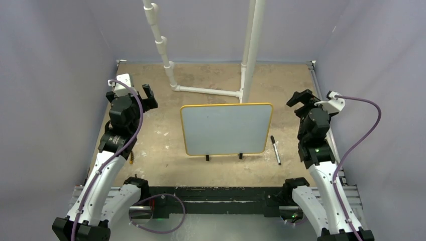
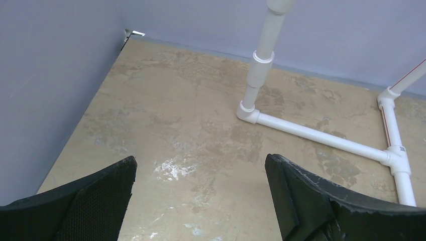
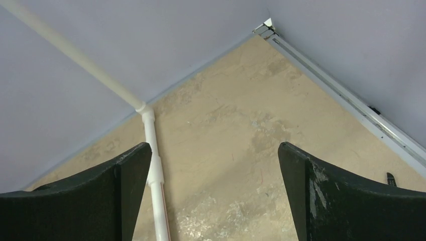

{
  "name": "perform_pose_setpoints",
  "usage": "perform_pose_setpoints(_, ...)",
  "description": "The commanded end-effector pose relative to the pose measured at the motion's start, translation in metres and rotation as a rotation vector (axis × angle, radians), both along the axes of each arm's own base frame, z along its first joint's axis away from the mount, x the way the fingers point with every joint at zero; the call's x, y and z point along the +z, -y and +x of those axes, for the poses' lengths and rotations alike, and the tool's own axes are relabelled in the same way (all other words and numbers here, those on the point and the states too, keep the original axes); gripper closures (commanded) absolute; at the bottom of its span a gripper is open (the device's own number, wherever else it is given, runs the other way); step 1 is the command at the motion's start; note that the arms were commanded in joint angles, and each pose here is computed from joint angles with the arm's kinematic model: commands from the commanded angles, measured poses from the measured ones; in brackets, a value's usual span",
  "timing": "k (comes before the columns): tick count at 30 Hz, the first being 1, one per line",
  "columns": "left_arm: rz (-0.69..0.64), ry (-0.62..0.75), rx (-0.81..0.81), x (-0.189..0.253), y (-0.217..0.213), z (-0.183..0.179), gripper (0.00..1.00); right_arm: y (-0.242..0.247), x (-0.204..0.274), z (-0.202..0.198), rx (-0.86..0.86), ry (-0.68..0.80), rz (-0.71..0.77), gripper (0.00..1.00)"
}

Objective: Write a sentence on the whiteboard
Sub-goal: Pick up the whiteboard marker from the center of the board.

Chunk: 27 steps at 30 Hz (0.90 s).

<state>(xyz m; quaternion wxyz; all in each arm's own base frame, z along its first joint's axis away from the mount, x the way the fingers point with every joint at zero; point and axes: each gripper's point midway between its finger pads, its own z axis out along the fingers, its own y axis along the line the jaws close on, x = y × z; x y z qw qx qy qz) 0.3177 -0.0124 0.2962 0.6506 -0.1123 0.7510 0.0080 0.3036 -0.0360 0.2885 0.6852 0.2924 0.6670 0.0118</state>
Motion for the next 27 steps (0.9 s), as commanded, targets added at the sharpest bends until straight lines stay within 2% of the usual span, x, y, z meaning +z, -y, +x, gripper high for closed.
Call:
perform_pose_setpoints(1, 0.001, 0.018, 0.023, 0.005, -0.005, 0.001, 0.01, -0.006, -0.001, -0.001, 0.026, -0.006, 0.038, 0.01)
perform_pose_setpoints(10, 0.001, 0.013, 0.036, 0.003, -0.007, 0.0, 0.01, -0.02, -0.041, -0.011, 0.056, -0.135, 0.172, 0.01)
perform_pose_setpoints(15, 0.0, 0.016, 0.01, 0.002, -0.003, 0.0, 0.01, -0.024, -0.081, -0.021, 0.043, -0.287, 0.222, 0.01)
perform_pose_setpoints(27, -0.033, -0.017, -0.063, -0.007, 0.013, 0.006, 0.01, -0.066, -0.16, -0.029, 0.179, -0.632, 0.378, 0.03)
